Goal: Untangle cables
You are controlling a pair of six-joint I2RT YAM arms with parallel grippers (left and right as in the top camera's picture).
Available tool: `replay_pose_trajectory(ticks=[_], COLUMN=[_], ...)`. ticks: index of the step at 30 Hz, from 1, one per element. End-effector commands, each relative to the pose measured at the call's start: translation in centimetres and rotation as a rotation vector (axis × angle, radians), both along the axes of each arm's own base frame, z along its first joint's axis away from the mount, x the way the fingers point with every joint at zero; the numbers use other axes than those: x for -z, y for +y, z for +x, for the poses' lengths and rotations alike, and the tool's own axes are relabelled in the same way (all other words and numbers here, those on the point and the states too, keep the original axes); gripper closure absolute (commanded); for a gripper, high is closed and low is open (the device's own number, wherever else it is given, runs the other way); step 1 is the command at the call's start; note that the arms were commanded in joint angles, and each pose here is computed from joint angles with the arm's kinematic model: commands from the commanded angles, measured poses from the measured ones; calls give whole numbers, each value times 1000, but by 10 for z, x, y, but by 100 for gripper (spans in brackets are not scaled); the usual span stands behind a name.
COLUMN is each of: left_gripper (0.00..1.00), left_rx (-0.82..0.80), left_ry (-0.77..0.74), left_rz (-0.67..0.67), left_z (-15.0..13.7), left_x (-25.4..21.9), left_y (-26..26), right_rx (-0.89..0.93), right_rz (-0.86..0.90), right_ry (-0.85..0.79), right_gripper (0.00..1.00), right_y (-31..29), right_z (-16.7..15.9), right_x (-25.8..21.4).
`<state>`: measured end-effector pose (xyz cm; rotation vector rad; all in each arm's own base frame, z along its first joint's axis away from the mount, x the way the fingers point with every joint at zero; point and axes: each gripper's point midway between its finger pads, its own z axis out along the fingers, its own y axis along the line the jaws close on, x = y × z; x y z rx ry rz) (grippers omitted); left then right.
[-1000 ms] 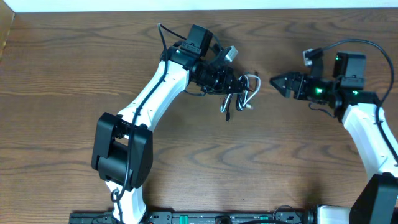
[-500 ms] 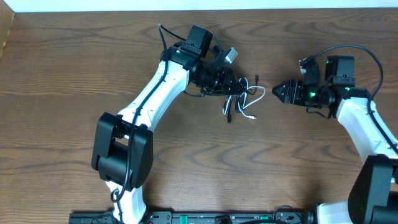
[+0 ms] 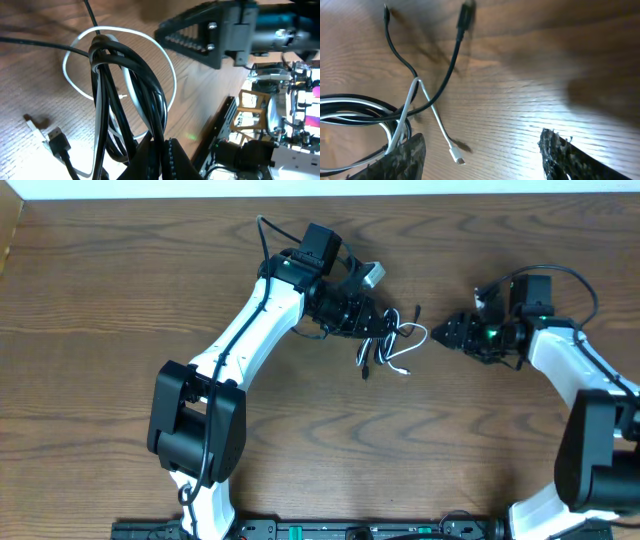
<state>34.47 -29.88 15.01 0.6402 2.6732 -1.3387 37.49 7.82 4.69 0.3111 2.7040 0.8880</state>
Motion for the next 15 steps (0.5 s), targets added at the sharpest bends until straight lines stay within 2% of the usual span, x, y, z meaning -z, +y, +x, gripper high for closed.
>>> replay_pose_trajectory(ticks=[1, 6, 10, 15], left_gripper=[93, 93, 92, 93], left_rx=[-12, -46, -54, -12], left_ry=[18, 120, 181, 199], left_rz=[-80, -237, -330, -468], left_z=[2, 10, 13, 13], left_x=[-19, -46, -62, -87], left_y=[2, 10, 20, 28], right_rx=[-46, -257, -272, -242], right_rz=[50, 79, 82, 131], right_ry=[15, -146, -185, -192], right_gripper=[28, 26, 21, 22], right_y=[16, 35, 37, 40], right_z=[-3, 0, 5, 10], right_x=[8, 2, -2, -9])
